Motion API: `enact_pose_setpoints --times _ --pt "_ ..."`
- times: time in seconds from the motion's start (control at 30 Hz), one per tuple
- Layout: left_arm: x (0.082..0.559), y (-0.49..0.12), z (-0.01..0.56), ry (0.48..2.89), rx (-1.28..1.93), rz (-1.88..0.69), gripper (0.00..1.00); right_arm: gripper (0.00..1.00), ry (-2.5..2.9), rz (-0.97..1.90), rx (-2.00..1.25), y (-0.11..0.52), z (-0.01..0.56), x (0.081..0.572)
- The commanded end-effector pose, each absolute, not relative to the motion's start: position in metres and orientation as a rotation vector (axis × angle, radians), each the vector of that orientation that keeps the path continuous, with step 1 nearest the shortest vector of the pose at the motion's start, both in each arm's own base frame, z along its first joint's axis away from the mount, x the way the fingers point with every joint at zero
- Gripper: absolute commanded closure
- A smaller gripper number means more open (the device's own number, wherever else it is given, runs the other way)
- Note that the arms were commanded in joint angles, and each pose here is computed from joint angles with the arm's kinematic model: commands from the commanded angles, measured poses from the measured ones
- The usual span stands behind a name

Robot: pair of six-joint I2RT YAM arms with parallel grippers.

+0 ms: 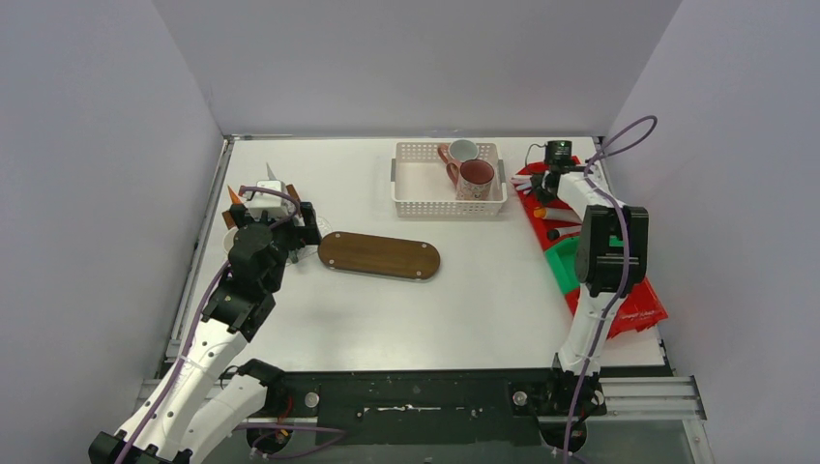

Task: Prepare toiletry sets of a toothbrush and toothpaste on the tray
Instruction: Pick up the toothbrush from the storage box.

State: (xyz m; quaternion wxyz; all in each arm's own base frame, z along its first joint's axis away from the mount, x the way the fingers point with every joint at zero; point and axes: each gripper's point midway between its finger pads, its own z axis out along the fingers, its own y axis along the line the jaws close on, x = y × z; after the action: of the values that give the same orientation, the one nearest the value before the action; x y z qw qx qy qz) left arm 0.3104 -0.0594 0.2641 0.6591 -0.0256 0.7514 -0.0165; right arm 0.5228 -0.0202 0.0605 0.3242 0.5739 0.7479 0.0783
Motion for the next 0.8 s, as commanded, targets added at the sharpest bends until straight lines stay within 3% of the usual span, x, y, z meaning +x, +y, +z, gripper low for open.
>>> enact_pose_setpoints --times 0.0,0.5,0.77 --pt "0.313 -0.059 0.276 1.653 -0.062 -0.047 0.04 0.87 1.842 0.228 1.483 -0.033 0.113 0.522" --pt "0.311 -0.059 0.281 1.639 -0.067 -0.064 0.04 0.89 1.808 0.241 1.392 -0.035 0.155 0.491" --pt "0.311 -0.058 0.280 1.639 -0.073 -0.063 0.04 0.89 1.860 0.126 1.405 -0.053 0.127 0.482"
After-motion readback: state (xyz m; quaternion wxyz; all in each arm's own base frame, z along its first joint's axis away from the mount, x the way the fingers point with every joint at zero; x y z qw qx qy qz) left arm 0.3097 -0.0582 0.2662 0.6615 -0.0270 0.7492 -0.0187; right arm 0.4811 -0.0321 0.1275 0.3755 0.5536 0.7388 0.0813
